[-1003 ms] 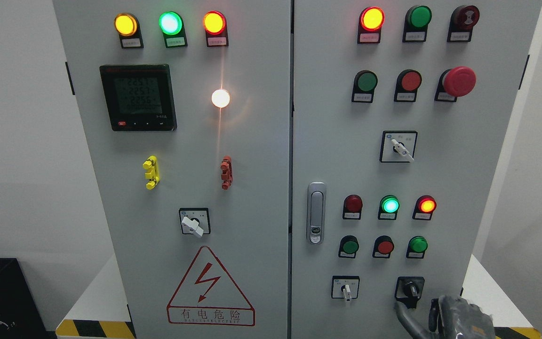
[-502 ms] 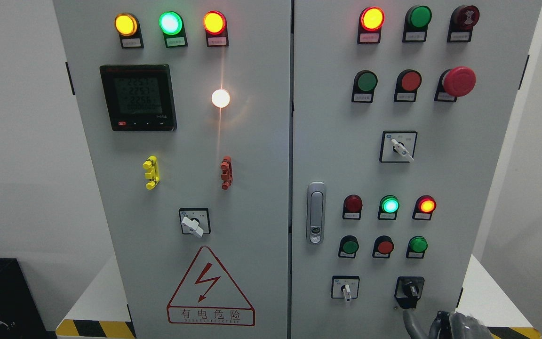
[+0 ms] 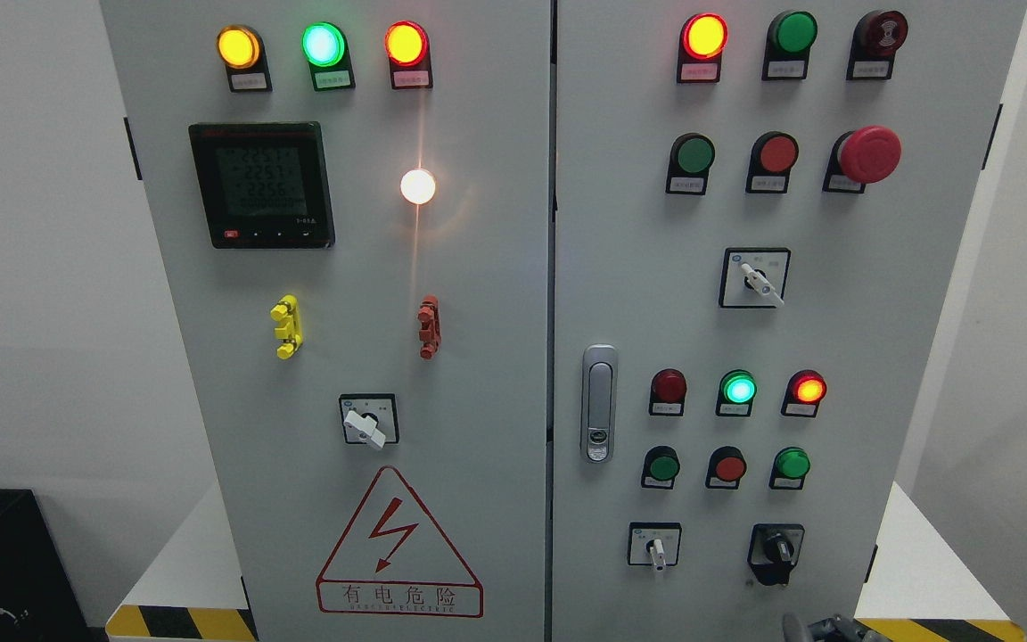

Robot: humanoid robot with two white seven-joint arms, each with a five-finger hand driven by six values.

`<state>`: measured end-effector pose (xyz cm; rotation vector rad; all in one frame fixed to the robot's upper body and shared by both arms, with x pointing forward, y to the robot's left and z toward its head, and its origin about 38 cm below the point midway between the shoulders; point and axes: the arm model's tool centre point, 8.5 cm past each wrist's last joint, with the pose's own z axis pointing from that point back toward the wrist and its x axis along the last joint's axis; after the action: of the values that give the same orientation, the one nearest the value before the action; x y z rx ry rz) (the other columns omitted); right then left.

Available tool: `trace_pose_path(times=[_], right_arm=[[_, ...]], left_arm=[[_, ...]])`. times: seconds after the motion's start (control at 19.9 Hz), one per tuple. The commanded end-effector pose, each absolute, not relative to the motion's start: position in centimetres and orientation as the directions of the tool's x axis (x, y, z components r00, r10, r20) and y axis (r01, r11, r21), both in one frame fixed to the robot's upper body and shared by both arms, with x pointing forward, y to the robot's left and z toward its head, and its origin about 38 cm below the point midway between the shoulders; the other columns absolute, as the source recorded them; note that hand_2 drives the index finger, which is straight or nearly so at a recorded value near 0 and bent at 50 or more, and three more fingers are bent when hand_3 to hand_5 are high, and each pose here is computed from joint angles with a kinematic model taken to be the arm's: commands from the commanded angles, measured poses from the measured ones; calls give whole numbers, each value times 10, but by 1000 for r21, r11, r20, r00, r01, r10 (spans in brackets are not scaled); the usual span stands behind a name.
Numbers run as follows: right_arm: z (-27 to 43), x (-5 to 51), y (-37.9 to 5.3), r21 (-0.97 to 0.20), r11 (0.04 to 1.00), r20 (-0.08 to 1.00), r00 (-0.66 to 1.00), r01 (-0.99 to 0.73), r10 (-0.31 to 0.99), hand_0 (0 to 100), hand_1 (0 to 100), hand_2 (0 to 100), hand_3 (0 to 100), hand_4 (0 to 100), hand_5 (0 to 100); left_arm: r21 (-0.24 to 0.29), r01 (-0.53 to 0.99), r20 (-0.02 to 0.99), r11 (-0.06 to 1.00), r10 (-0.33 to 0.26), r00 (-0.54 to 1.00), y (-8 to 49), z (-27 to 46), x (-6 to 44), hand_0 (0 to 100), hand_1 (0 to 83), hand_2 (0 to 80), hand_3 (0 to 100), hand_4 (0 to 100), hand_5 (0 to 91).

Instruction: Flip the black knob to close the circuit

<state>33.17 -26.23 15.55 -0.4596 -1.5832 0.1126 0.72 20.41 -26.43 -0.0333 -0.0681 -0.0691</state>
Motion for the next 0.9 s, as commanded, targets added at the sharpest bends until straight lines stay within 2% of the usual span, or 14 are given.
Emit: trace_pose_path(times=[0.0, 0.2, 0.3, 0.4, 0.6, 0.85], right_arm=[[165, 314, -256, -11, 988, 991, -127, 157, 31, 0, 11, 279, 498, 483, 442], [146, 296, -251, 77, 995, 978, -199, 61, -63, 0, 4, 223, 379, 339, 262], [137, 289, -246, 78, 997, 975, -210, -11, -79, 0, 19, 149, 268, 197, 87], [131, 289, -246, 80, 997, 976, -204, -10, -80, 0, 23, 65, 158, 98, 0], [125, 289, -251, 82, 997, 978, -192, 6, -80, 0, 13, 4, 73, 30, 0], [124, 288, -254, 116, 993, 975, -192, 8, -113, 0, 7, 0, 53, 9, 0]], left_arm=[[-34, 68, 72, 997, -65, 995, 203, -265, 1, 120, 556, 0, 0, 0, 0], [-34, 68, 72, 997, -65, 995, 203, -265, 1, 120, 556, 0, 0, 0, 0], [-34, 68, 72, 997, -65, 995, 203, -265, 1, 120, 556, 0, 0, 0, 0], [-34, 68, 72, 997, -65, 995, 203, -265, 1, 120, 556, 0, 0, 0, 0], [-34, 68, 72, 997, -65, 995, 203, -265, 1, 120, 556, 0, 0, 0, 0], [-34, 68, 72, 997, -65, 995, 203, -265, 1, 120, 556, 0, 0, 0, 0]])
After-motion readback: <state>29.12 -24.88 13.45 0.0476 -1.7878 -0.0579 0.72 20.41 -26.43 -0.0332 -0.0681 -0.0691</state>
